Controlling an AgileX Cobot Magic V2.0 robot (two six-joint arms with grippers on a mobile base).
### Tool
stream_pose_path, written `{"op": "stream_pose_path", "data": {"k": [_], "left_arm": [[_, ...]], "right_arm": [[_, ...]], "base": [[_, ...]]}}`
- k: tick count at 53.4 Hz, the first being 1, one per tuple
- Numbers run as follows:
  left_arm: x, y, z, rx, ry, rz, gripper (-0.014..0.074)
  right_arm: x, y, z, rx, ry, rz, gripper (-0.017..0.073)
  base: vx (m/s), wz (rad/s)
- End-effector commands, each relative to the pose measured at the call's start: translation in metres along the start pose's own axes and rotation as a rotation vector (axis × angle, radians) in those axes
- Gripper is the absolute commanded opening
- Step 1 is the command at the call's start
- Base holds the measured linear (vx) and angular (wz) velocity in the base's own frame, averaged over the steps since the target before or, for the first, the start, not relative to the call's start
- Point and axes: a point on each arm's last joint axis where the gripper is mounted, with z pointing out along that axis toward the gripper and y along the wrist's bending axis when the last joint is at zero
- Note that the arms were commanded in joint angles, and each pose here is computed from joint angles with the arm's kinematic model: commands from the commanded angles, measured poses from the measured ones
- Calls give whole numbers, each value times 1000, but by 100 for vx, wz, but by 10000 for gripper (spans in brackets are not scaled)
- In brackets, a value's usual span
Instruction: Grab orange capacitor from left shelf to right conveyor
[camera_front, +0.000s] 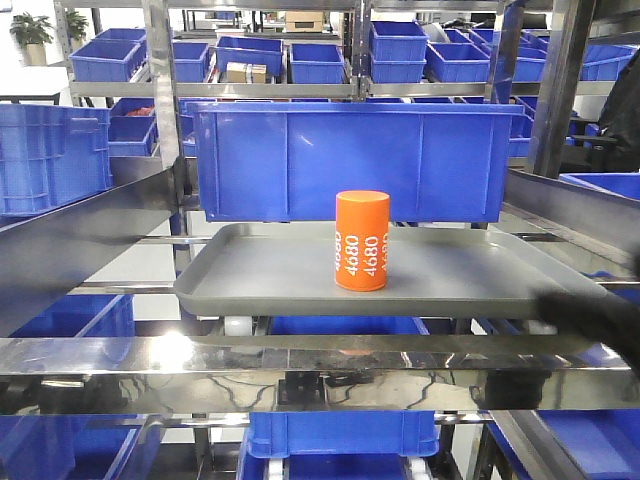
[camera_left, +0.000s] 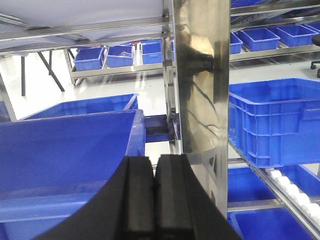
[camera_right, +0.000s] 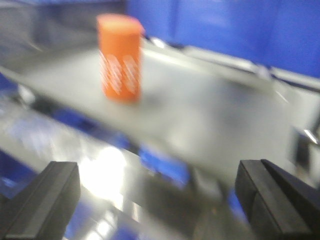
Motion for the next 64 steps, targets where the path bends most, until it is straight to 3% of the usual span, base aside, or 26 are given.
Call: {"op": "stream_pose_path", "data": {"k": [1, 12, 22, 45, 64], "left_arm": [[3, 0, 1, -9, -62, -5, -6], [3, 0, 1, -9, -62, -5, -6], [3, 0, 1, -9, -62, -5, -6], [3, 0, 1, -9, -62, -5, -6], [3, 0, 1, -9, -62, -5, -6]], "right_arm": [[-28, -4, 10, -42, -121, 8, 666], [-48, -16, 47, -144, -114, 38, 666], [-64, -11, 81, -204, -128, 8, 666], [-65, -5, 144, -210, -137, 48, 666], [-55, 0, 171, -270, -117, 114, 640]], "base": [[0, 0], [0, 0], [0, 0], [0, 0], [0, 0]]}}
